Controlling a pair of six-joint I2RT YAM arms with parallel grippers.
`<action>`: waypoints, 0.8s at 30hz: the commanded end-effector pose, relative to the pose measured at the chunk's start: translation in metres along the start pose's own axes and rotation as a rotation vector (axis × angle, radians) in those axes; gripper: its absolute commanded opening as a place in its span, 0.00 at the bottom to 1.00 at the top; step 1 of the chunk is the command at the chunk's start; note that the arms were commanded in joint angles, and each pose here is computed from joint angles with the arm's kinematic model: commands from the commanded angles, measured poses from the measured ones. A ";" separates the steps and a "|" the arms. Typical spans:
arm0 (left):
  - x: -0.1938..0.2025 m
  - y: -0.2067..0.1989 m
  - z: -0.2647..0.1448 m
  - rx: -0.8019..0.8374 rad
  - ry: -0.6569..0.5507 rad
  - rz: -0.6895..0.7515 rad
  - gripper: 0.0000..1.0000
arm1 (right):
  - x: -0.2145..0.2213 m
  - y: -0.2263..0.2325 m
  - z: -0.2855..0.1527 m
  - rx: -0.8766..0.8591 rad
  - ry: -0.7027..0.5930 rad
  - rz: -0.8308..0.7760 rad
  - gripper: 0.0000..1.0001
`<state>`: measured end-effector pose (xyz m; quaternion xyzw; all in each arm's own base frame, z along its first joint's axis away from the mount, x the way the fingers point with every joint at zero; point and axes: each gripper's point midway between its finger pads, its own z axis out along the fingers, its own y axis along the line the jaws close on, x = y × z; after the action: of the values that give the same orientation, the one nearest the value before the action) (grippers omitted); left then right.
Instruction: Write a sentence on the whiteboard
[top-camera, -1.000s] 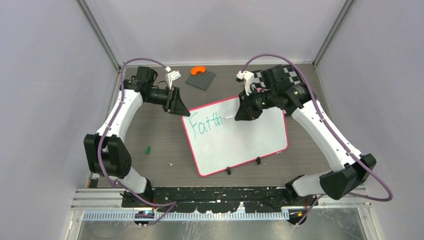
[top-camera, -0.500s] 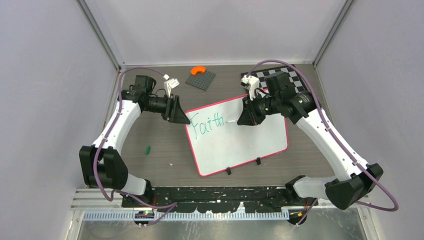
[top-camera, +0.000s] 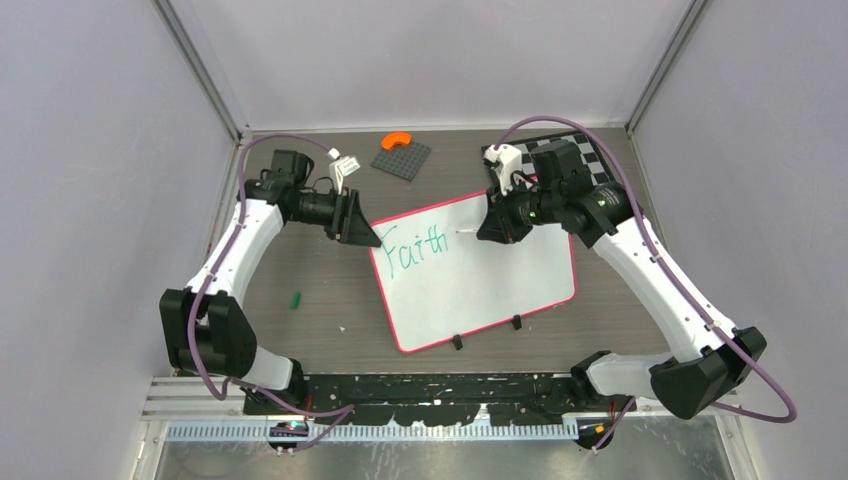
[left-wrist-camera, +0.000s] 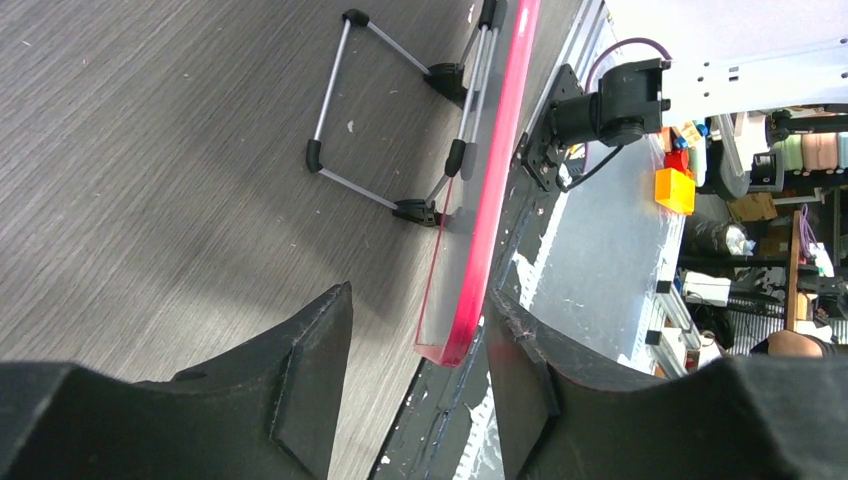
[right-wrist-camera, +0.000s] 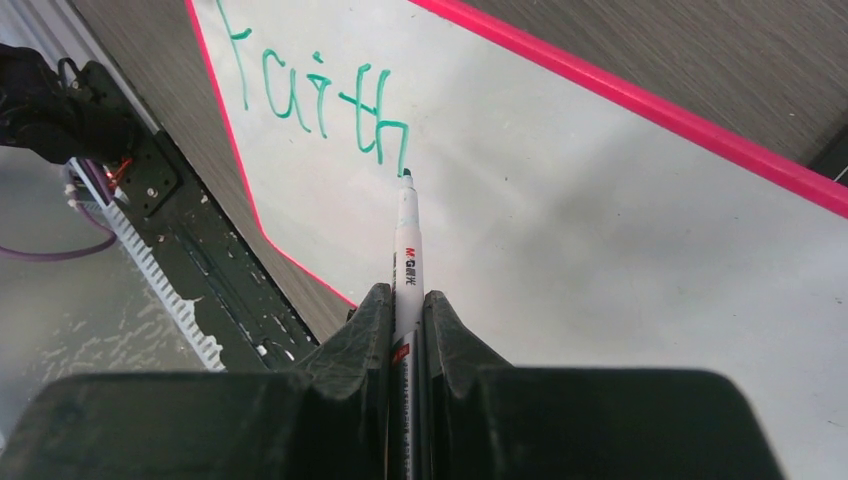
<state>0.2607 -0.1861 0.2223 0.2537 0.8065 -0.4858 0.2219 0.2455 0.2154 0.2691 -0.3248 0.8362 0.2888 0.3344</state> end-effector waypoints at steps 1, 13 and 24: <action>-0.008 -0.006 0.002 0.032 -0.017 0.033 0.51 | -0.014 -0.012 0.002 0.049 -0.043 -0.041 0.00; -0.010 -0.007 0.004 0.046 -0.015 0.033 0.29 | -0.013 -0.023 0.015 0.078 -0.028 -0.041 0.00; -0.009 -0.009 0.003 0.050 -0.018 0.041 0.14 | -0.013 -0.029 0.024 0.080 -0.009 -0.042 0.00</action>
<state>0.2598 -0.1904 0.2206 0.2556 0.8030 -0.4942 0.2137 0.2715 0.2156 0.2441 -0.3219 0.8516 0.2531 0.3273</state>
